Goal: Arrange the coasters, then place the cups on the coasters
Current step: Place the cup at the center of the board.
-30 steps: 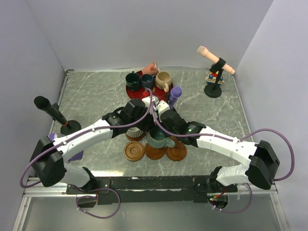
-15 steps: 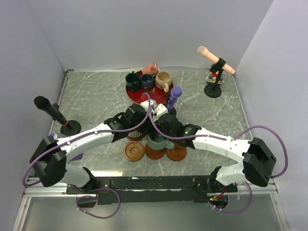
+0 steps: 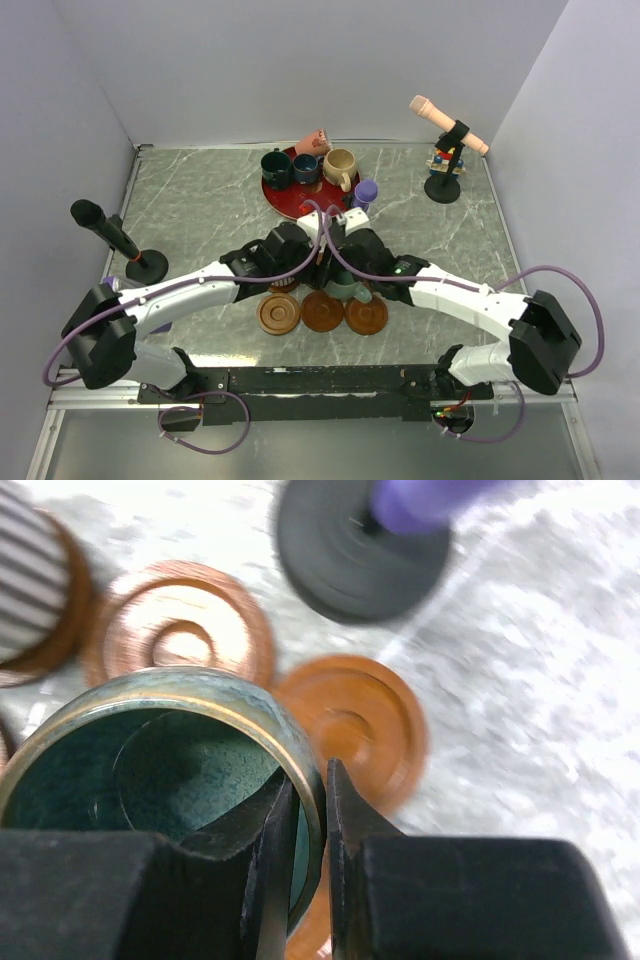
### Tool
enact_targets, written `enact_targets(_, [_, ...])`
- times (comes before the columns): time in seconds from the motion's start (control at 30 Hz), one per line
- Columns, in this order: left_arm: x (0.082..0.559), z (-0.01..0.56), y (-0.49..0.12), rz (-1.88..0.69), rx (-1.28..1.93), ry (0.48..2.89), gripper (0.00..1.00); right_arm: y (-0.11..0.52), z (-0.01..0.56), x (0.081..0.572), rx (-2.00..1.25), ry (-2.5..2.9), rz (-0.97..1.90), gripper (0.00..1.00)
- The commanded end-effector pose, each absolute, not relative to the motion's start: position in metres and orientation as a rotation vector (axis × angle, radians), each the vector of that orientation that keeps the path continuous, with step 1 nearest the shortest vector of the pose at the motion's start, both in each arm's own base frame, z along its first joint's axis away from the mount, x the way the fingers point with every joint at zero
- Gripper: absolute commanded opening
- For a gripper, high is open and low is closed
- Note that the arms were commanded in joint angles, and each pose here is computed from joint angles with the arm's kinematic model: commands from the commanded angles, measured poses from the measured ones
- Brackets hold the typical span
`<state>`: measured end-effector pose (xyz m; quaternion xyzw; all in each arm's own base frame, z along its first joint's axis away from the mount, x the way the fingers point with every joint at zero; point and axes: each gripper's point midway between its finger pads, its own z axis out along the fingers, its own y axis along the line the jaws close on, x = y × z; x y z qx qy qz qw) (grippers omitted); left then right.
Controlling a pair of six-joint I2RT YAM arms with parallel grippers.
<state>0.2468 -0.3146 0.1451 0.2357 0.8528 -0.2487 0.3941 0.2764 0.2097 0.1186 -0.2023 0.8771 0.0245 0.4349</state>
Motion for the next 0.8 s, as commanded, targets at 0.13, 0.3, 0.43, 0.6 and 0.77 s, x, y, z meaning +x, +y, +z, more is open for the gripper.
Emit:
enact_targets(0.13, [0.251,0.187,-0.311,-0.614,0.627,2.076,0.89,0.130,0.163,0.303,-0.086,2.110,-0.042,0.00])
enact_targets(0.3, [0.262,0.221,-0.304,-0.651,0.567,2.023,0.95,0.066,0.148,0.307,0.305,2.174,-0.223,0.00])
enact_targets(0.43, [0.281,0.246,-0.291,-0.666,0.526,1.992,0.98,0.034,0.143,0.312,0.551,2.142,-0.322,0.00])
enact_targets(0.6, [0.303,0.257,-0.272,-0.655,0.486,1.988,0.98,0.002,0.138,0.311,0.826,2.085,-0.445,0.00])
enact_targets(0.77, [0.312,0.257,-0.258,-0.631,0.440,1.969,0.99,-0.006,0.125,0.308,0.924,2.088,-0.528,0.00])
